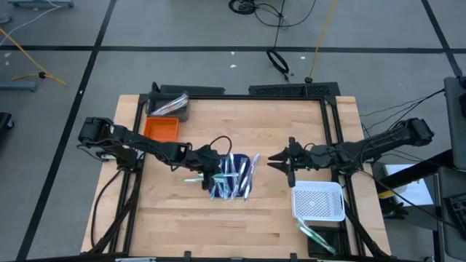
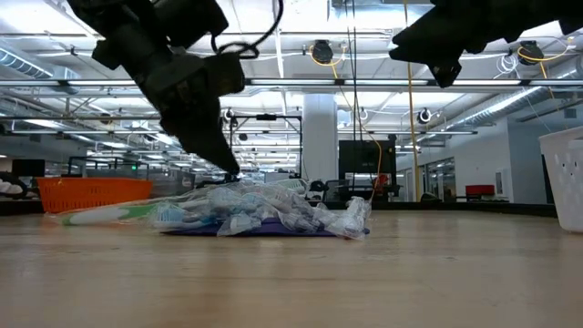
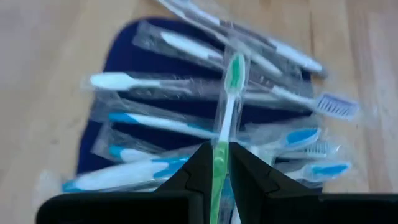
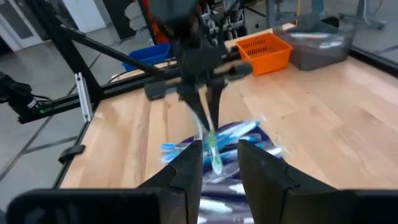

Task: Pick & Place Toothbrushes
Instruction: Put the green toothbrush into the black bin

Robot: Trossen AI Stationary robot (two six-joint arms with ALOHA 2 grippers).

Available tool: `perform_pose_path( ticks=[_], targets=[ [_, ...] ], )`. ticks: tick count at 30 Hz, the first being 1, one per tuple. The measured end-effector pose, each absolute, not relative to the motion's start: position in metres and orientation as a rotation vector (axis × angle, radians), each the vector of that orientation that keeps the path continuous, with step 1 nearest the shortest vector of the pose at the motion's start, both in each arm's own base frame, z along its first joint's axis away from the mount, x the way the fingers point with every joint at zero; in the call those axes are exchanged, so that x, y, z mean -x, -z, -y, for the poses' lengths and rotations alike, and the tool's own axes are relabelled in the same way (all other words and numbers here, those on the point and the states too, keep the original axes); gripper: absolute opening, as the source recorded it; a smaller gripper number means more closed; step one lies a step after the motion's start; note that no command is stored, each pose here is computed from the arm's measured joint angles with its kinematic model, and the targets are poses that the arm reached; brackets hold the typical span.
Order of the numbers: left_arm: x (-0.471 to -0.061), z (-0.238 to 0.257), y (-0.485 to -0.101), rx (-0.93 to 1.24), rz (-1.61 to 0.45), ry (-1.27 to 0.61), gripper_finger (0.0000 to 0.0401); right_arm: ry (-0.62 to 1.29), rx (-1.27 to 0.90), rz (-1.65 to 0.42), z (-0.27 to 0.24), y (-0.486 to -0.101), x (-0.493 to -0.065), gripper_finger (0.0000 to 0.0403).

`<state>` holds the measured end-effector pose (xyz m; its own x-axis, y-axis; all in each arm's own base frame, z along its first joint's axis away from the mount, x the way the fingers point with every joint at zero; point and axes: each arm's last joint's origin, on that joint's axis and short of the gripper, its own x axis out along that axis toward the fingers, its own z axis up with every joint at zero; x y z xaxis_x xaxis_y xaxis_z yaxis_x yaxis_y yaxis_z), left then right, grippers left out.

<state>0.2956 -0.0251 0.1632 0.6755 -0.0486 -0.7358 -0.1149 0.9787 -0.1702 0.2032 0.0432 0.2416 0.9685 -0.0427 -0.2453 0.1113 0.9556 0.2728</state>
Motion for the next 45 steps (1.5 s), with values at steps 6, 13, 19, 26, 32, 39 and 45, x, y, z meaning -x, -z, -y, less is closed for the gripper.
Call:
perform_pose_path(
  ticks=[6,13,19,26,32,39,45],
  targets=[
    [-0.301,0.026,-0.152,0.214,-0.842,-0.028,0.0106,0.073,-0.260,-0.235,-0.044,-0.240,-0.208,0.0093],
    [-0.302,0.024,-0.149,0.215,-0.847,-0.039,0.0152,0.072,-0.244,-0.237,-0.045,-0.237,-0.212,0.0093],
    [-0.302,0.024,-0.149,0.214,-0.850,-0.037,0.0141,0.070,-0.231,-0.230,-0.045,-0.238,-0.212,0.0093],
    [-0.302,0.024,-0.149,0.214,-0.850,-0.037,0.0116,0.069,-0.232,-0.227,-0.045,-0.238,-0.212,0.0093],
    [-0.305,0.028,-0.141,0.209,-0.858,-0.029,0.0119,0.069,-0.232,-0.227,-0.045,-0.238,-0.212,0.0093],
    [-0.312,0.030,-0.123,0.237,-0.868,-0.047,0.0111,0.070,-0.230,-0.234,-0.045,-0.237,-0.212,0.0093],
    [-0.309,0.028,-0.145,0.236,-0.795,-0.035,0.0020,0.070,-0.230,-0.234,-0.045,-0.237,-0.212,0.0093]
  ],
)
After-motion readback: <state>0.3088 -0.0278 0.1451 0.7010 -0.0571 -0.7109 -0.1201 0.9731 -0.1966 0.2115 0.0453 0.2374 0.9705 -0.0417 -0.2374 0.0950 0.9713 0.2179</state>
